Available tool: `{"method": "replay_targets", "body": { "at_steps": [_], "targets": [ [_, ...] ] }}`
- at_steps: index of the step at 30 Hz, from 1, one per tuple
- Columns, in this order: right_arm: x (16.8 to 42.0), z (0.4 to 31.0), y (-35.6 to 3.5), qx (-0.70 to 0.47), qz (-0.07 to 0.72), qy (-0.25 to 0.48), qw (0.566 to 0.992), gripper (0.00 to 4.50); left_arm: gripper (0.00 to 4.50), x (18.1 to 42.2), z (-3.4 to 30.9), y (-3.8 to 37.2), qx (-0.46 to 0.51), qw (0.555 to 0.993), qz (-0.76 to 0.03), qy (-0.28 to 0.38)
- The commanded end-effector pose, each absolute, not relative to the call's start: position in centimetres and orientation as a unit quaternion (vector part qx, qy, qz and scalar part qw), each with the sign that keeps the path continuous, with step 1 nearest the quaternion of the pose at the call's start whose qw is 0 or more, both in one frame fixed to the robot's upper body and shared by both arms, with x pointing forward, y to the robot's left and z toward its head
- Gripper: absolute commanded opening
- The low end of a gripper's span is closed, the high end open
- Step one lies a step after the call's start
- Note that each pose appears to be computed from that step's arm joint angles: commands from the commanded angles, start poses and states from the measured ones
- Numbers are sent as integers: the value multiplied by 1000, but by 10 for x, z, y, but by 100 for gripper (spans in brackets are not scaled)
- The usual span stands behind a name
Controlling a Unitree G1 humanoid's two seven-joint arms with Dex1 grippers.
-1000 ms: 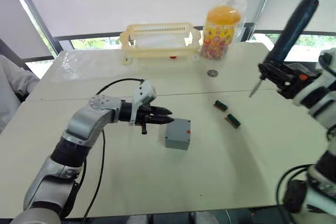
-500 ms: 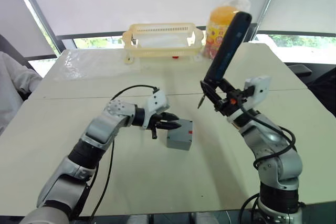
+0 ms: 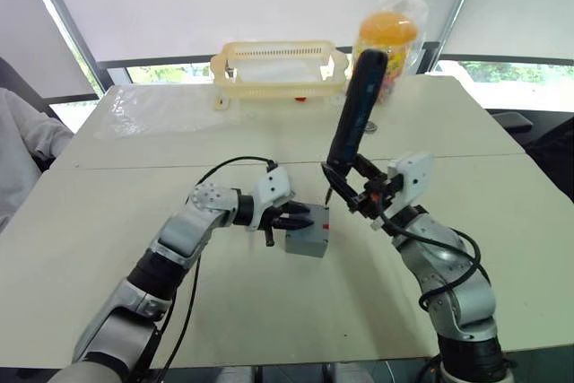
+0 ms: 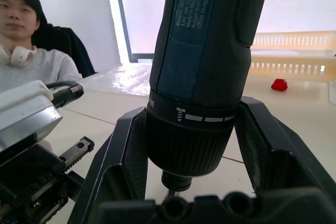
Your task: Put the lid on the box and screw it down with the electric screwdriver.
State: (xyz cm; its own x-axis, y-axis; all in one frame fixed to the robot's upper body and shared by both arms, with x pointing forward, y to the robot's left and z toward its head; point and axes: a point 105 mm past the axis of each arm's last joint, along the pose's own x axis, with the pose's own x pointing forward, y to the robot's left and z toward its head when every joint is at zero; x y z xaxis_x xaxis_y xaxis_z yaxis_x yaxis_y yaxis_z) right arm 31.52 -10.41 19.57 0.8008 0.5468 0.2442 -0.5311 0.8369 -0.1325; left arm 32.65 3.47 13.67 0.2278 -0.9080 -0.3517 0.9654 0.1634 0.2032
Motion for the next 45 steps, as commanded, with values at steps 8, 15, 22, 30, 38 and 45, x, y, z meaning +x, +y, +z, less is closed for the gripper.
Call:
{"method": "replay_targets", "body": {
  "at_steps": [8, 15, 22, 30, 38, 45],
  "targets": [
    [315, 209, -103, -50, 272, -190, 942, 199, 125, 325, 110, 40, 205, 755, -611, 124],
    [317, 208, -103, -50, 269, -192, 942, 199, 125, 324, 110, 41, 204, 755, -610, 125],
    [319, 200, -104, -52, 270, -182, 944, 199, 125, 325, 111, 41, 203, 756, -610, 124],
    [315, 181, -95, -75, 294, -156, 940, 199, 125, 324, 108, 42, 205, 757, -607, 126],
    [320, 156, -98, -129, 290, -117, 941, 199, 125, 323, 108, 43, 206, 758, -605, 127],
    [323, 149, -101, -145, 286, -105, 941, 199, 125, 324, 108, 42, 204, 759, -604, 127]
  ]
}}
